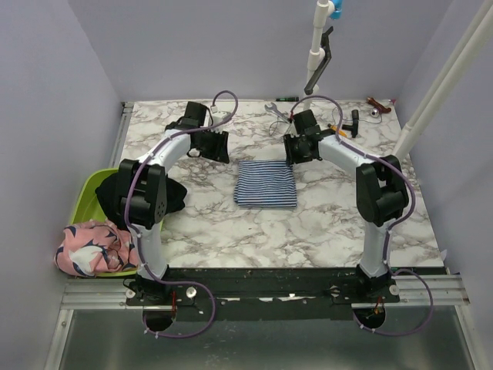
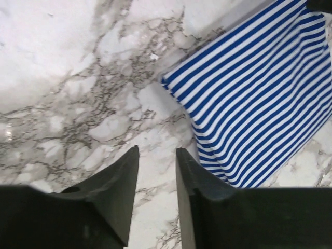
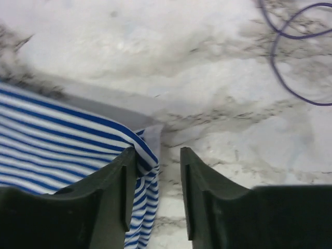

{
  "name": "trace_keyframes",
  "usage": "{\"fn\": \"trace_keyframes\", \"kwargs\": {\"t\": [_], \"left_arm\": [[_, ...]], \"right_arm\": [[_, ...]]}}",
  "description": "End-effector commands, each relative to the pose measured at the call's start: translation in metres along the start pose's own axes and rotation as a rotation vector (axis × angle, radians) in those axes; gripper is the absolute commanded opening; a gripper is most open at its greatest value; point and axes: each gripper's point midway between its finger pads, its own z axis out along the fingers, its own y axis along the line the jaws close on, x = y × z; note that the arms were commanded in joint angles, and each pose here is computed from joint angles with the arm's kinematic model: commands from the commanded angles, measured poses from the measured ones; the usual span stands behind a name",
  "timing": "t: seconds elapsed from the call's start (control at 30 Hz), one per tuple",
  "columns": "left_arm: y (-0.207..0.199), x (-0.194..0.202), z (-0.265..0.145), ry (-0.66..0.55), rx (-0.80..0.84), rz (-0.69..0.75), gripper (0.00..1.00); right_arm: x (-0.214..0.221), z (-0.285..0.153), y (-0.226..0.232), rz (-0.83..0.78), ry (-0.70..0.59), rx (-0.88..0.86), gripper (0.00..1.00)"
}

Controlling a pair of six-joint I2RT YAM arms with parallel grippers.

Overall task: Fold and stack the mixed laundry pile
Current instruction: Fold the tank top at the center of the board, then move the tank top to the corner of the board.

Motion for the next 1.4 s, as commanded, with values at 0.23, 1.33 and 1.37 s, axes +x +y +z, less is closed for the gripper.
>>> {"fn": "trace_keyframes", "kwargs": {"t": [0.23, 1.33, 1.37], "left_arm": [[-0.014, 0.004, -0.031, -0.064, -0.03, -0.146, 0.56], [-0.083, 0.061, 0.045, 0.116, 0.378, -0.534, 0.0], [-0.076, 0.063, 0.047, 0.116, 0.357, -0.556, 0.0]], "right_arm": [[-0.033, -0.028, -0.017, 0.172, -0.132, 0.0, 0.78], [0.072, -0.003, 0.034, 0.43, 0.011, -0.289, 0.68], [0.072, -0.002, 0.032, 0.428, 0.009, -0.275, 0.68]]}}
